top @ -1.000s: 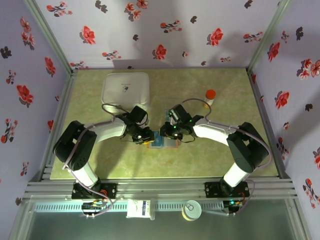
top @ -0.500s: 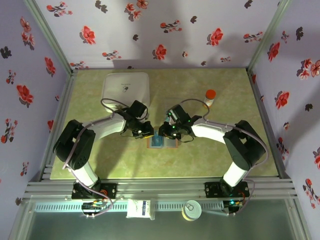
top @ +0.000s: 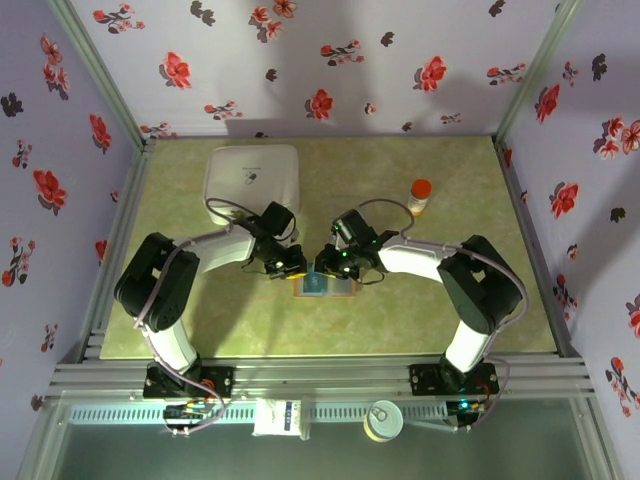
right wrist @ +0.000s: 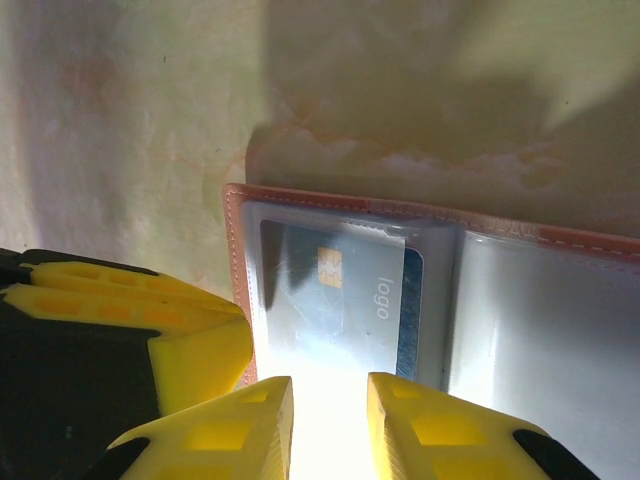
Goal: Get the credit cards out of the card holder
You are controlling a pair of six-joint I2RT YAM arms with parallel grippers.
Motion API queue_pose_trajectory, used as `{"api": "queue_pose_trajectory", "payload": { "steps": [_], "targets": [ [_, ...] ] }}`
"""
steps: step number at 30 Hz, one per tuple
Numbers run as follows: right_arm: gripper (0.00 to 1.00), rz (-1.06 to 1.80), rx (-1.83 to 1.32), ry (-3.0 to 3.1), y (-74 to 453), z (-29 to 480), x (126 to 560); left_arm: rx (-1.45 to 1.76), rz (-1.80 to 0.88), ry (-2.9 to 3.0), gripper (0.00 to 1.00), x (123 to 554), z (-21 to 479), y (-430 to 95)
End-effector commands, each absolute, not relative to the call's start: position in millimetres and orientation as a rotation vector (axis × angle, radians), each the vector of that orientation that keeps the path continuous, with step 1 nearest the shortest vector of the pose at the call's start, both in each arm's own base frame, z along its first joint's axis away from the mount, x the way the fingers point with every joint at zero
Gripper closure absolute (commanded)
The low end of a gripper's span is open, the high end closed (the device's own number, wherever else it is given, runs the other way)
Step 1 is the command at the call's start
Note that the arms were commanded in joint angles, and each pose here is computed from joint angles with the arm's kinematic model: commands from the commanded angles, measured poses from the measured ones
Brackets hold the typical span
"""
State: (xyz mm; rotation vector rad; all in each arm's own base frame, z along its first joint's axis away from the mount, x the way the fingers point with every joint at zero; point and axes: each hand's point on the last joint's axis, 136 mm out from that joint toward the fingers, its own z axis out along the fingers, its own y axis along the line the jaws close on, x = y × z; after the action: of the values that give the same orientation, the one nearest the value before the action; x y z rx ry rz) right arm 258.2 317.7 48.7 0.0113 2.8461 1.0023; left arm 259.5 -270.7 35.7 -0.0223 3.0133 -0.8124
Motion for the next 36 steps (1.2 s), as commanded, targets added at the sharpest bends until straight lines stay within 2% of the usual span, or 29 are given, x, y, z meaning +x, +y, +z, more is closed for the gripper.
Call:
{"api": "queue_pose_trajectory", "payload": {
  "steps": [1, 14, 20, 36],
  "targets": [
    [0.74, 1.014, 0.008, 2.842, 323, 50, 263, 0.016, -0.816, 3.035, 0.86, 258, 34, -270],
    [0.75, 0.996, 0.022, 2.869, 321, 38, 262, -0.008, -0.720, 3.100, 0.86, 254, 17, -257],
    [0.75, 0.883, 0.014, 2.878, 307, 38, 262, -0.022, -0.692, 3.111, 0.87, 254, 15, -250],
    [0.74, 0.902, -0.014, 2.823, 304, 61, 266, -0.025, -0.728, 3.024, 0.87, 265, 45, -250]
  ]
}}
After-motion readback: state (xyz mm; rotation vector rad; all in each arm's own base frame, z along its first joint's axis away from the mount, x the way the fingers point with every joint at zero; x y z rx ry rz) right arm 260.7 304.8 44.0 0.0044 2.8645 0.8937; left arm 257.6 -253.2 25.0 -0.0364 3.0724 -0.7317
